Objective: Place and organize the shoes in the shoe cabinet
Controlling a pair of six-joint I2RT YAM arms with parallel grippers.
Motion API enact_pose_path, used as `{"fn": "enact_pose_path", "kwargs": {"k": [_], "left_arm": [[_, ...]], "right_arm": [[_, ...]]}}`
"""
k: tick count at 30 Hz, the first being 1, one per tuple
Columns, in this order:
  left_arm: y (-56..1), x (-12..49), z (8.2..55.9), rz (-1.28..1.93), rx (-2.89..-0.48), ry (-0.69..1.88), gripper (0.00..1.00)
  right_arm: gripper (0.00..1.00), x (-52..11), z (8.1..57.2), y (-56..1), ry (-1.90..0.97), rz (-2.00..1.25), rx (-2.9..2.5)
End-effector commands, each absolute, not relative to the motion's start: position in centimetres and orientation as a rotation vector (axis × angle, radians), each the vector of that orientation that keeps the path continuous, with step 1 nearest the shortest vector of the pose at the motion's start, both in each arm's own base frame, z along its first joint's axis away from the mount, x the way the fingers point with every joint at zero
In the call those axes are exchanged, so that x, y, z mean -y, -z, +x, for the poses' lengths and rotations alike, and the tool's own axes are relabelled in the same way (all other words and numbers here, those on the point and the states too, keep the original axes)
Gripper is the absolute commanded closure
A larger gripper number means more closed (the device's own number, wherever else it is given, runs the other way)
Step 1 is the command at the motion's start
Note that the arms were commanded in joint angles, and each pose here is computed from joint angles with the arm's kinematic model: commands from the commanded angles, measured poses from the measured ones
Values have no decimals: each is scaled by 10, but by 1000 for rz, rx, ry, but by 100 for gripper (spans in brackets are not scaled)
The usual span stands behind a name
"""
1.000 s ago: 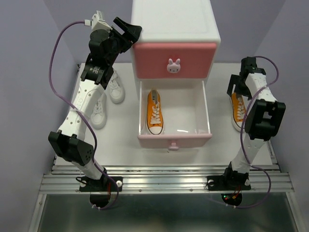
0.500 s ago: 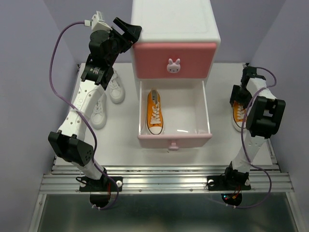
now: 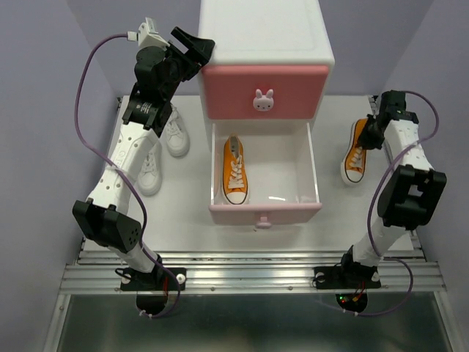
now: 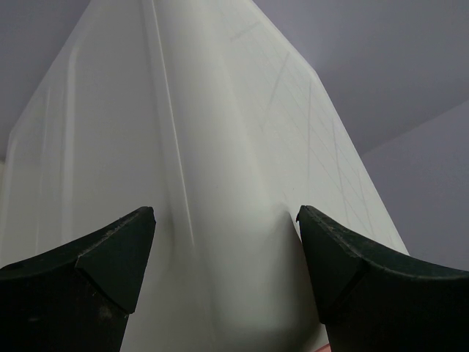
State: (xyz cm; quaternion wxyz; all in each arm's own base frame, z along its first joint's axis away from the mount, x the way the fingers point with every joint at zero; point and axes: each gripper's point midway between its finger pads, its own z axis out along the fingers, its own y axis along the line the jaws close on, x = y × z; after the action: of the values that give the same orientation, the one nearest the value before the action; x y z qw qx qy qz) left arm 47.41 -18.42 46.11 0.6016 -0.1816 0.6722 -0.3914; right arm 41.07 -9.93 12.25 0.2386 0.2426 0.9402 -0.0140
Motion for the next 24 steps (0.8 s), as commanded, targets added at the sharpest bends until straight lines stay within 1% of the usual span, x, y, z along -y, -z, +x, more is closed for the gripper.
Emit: {"fn": "enact_pose_path", "kwargs": {"k": [1,2,3,4,6,7,12,18,24], "left_arm": [[-254,157,443,-472,-2242,510,12],[-253,158,443,-471,-2247,516,12],[-254,158,443,-473,-2247,517,12],[-253,159,443,-472,-2251,521,12],[-253,160,443,-475,-2255,527,12],[-254,160,444,-474,-2253,530,12],[-260,165,452,-465,-2241,550,12],[-260,169,459,-432,-2247,553,12],[-257,171,460,-443,-2247,569,12]], "right_arm": [[99,56,429,-278,-315,591,-2110],[99,50,429,-302,-356,560,-2045],[99,35,426,-322,-462,552,-1997],[99,23,419,-355,-523,486,-1913],[99,1,407,-384,-675,457,-1852],[99,-7,396,-404,-706,415,-1797],[99,-43,359,-408,-926,367,-1801],[99,-66,316,-433,-1037,320,-1757],[99,-82,287,-440,-1127,274,-1733]]}}
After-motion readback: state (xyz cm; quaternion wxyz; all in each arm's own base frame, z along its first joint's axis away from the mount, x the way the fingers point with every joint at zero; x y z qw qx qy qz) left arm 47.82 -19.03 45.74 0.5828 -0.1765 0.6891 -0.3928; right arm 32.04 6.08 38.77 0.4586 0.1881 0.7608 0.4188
